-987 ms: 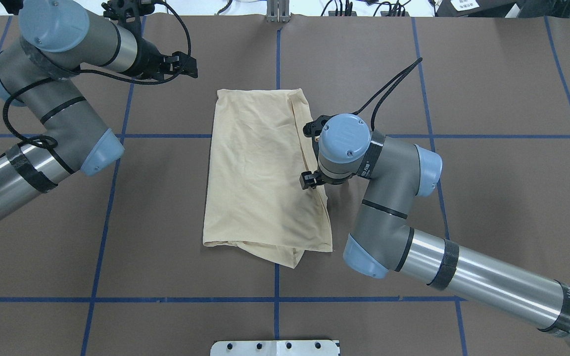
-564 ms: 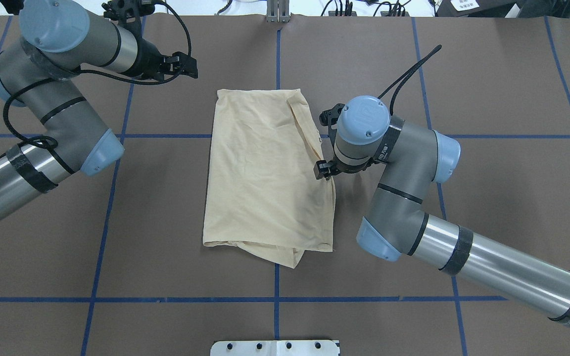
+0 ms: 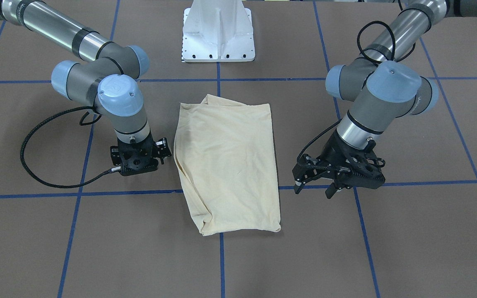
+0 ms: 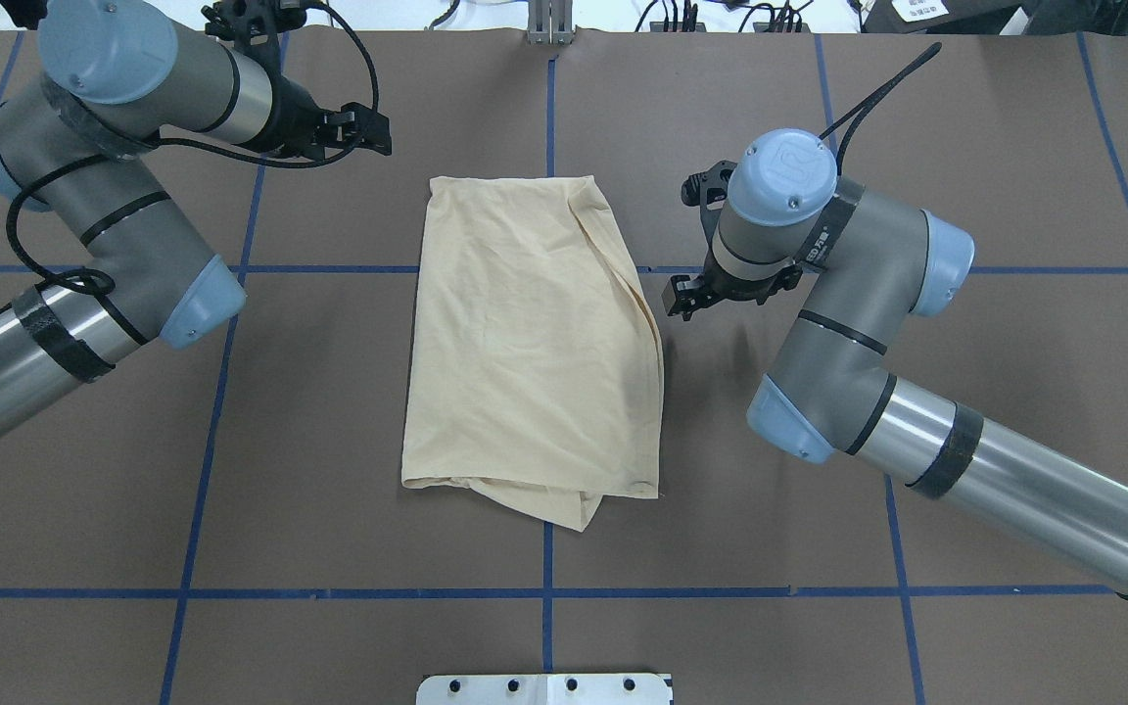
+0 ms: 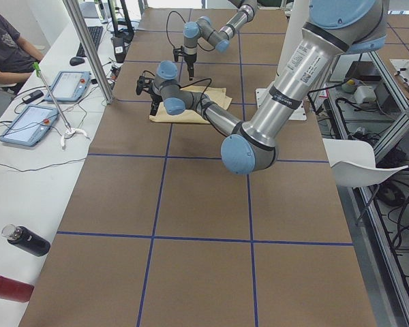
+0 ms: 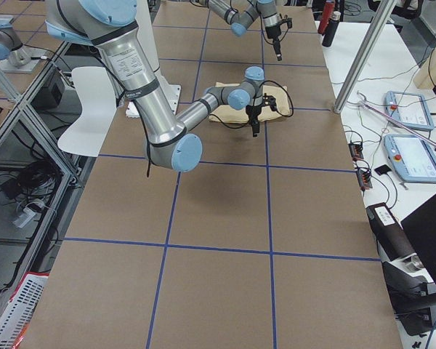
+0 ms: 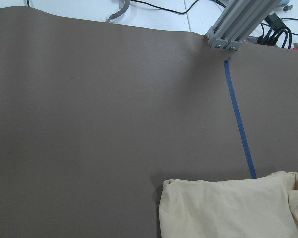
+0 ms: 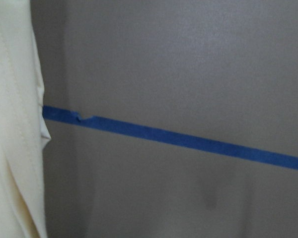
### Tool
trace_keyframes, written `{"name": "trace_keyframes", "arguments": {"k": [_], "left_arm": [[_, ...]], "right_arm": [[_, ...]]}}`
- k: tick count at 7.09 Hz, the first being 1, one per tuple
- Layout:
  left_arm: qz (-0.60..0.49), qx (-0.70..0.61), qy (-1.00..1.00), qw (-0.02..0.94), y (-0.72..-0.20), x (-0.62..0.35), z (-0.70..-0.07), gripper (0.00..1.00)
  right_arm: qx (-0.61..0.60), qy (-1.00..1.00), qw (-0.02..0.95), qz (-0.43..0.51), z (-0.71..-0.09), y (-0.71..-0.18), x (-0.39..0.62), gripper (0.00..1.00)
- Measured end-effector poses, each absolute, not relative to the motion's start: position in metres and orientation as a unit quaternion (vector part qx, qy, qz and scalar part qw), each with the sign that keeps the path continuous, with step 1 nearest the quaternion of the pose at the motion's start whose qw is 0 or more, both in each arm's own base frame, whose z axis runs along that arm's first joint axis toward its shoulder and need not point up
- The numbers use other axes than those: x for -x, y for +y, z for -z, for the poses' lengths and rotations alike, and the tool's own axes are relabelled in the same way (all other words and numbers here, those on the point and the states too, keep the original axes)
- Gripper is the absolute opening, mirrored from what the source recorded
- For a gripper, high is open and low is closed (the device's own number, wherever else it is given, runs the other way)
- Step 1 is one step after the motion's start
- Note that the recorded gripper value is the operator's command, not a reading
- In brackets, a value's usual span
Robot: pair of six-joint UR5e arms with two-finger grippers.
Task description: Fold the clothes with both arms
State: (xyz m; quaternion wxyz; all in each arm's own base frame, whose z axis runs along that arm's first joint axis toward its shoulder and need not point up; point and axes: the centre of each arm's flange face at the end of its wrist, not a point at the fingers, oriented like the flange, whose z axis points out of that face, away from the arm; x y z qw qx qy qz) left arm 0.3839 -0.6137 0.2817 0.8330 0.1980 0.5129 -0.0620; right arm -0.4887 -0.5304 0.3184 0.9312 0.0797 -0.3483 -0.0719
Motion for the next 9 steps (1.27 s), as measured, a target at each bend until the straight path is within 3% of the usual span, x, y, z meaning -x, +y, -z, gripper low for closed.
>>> {"name": "trace_keyframes", "arguments": {"k": [5, 9], "left_arm": [[0.062, -0.197, 0.511, 0.834, -0.614, -0.383, -0.285, 0.90], [0.063, -0.193, 0.507, 0.838, -0.616, -0.385, -0.293, 0.90]], "right_arm": [[-0.141, -0.354, 0.922, 0.069, -0.231, -0.601, 0.549, 1.00], [-0.164, -0.326, 0.928, 0.068, -0.233, -0.611, 0.592, 1.00]]}}
